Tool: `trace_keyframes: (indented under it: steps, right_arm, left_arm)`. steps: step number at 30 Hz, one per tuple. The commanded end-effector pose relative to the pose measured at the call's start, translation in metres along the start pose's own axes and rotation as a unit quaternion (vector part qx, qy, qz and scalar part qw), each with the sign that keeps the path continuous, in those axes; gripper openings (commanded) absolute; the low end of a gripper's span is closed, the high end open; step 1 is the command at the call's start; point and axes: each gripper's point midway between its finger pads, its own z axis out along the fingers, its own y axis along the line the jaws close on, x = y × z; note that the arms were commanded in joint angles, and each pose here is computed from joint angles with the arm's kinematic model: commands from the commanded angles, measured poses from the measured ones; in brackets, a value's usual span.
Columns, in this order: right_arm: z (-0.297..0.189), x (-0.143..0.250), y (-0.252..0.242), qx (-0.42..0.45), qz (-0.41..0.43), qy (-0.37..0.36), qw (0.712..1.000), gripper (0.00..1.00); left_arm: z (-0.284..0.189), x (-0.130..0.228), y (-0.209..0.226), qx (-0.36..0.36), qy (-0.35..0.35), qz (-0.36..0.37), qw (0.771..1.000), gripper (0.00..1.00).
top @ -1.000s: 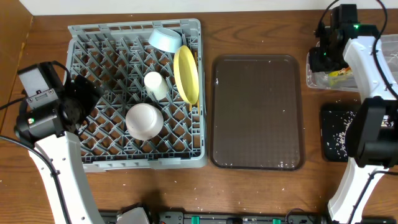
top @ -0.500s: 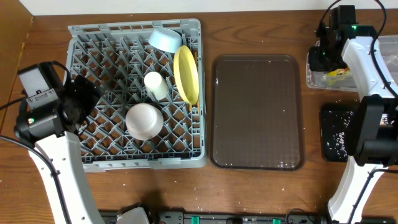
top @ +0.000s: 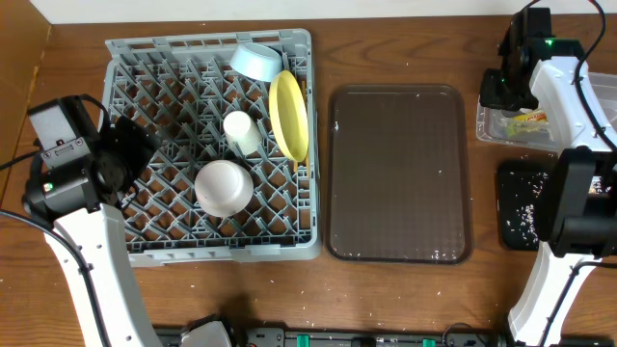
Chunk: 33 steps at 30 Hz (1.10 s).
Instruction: Sort waste into correct bins and load items into the dishwasher
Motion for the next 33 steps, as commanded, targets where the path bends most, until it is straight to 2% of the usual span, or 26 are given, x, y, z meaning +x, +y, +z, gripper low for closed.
trace_keyframes:
  steps: [1, 11, 27, 33]
  right_arm:
    - [-0.001, -0.003, 0.006, -0.018, -0.021, -0.001, 1.000, 0.07]
    - [-0.003, -0.004, 0.017, -0.034, -0.044, -0.005, 0.998, 0.07]
    - [-0.006, 0.010, 0.039, -0.102, -0.134, 0.015, 0.986, 0.08]
    - [-0.006, 0.011, 0.038, -0.100, -0.132, 0.017, 0.986, 0.08]
  left_arm:
    - [-0.001, -0.003, 0.002, -0.005, -0.004, -0.006, 1.000, 0.96]
    - [-0.001, -0.003, 0.002, -0.005, -0.004, -0.006, 1.000, 0.96]
    - [-0.001, -0.003, 0.002, -0.005, -0.004, -0.006, 1.000, 0.96]
    - [-0.001, -0.003, 0.002, -0.005, -0.004, -0.006, 1.000, 0.96]
